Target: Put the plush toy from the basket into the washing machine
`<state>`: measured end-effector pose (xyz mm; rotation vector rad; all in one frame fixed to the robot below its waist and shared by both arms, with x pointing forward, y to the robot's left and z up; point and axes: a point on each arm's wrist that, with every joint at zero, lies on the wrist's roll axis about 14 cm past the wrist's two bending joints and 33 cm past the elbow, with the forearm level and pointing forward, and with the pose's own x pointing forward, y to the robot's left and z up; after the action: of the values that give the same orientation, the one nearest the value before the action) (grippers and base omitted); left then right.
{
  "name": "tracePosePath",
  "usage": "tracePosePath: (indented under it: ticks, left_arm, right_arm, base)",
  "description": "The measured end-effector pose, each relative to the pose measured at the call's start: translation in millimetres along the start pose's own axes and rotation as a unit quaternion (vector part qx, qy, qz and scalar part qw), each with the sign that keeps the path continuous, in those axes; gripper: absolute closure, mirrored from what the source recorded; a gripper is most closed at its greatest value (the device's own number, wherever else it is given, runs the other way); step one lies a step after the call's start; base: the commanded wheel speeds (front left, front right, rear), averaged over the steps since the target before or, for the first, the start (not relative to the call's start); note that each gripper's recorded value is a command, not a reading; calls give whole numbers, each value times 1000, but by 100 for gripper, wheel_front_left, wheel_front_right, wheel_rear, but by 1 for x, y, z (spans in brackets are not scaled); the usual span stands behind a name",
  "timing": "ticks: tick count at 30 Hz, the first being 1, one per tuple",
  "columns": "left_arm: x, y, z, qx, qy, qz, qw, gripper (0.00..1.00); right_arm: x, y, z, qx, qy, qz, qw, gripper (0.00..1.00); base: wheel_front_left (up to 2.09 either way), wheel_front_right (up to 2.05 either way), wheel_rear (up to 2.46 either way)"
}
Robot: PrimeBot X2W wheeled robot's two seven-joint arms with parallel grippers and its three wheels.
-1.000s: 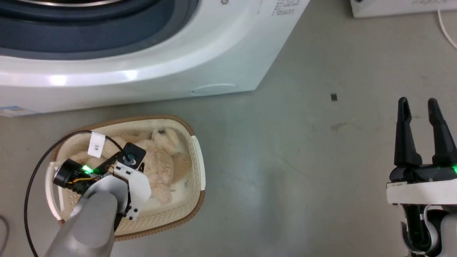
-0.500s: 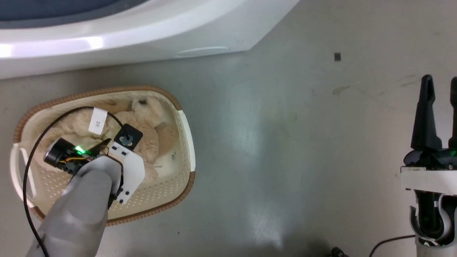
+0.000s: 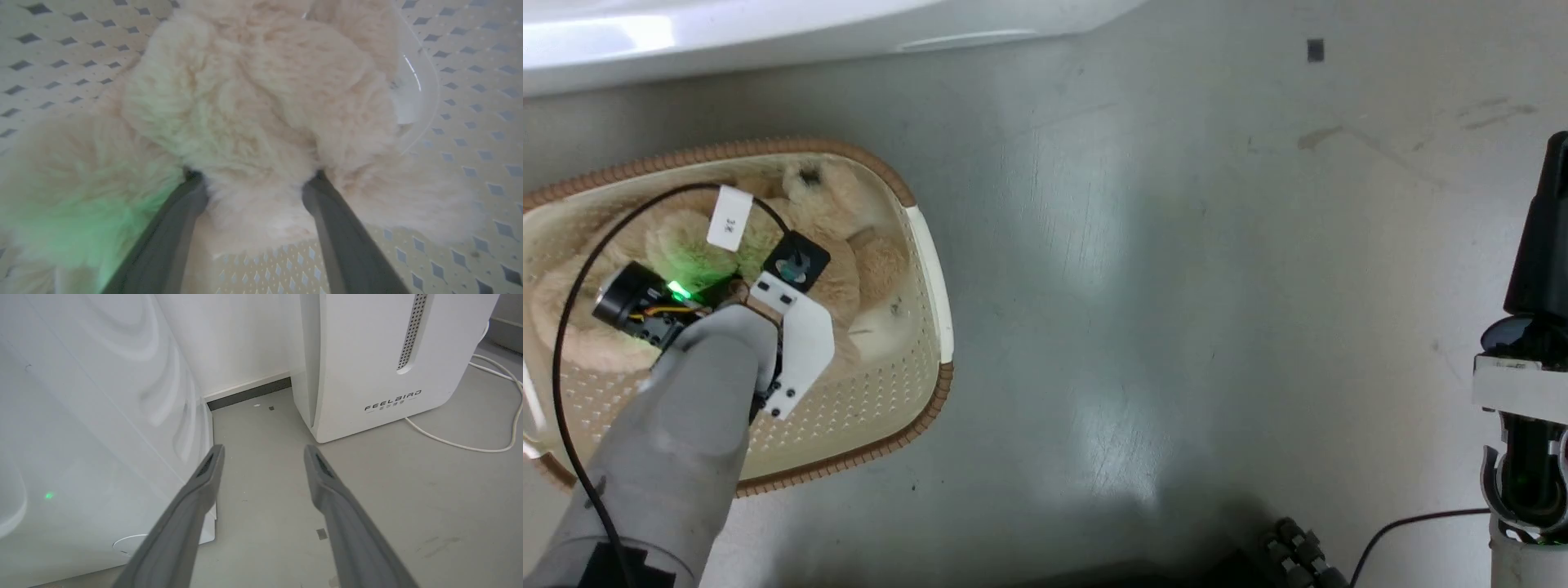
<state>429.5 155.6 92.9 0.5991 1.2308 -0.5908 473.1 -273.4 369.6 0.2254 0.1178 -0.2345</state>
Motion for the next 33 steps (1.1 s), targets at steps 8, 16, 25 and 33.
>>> tracePosePath:
  ticks: [8, 16, 25, 33]
  left_arm:
    - [21, -4, -15, 7, 40, -14, 999, 100]
    - [31, -4, -27, 10, 74, -24, 997, 100]
    - [5, 3, -20, -5, 56, -13, 998, 100]
    - [-36, 0, -14, -51, 17, -3, 999, 100]
  right_arm:
    - [8, -7, -12, 1, 0, -9, 1000, 0]
    - [14, -15, -6, 9, -19, -20, 1000, 0]
    - [9, -9, 25, 22, -51, -14, 998, 0]
    - [-9, 1, 54, 26, -70, -2, 997, 0]
  base:
    - [0, 0, 0]
    - [0, 0, 0]
    - [0, 0, 0]
    - [0, 0, 0]
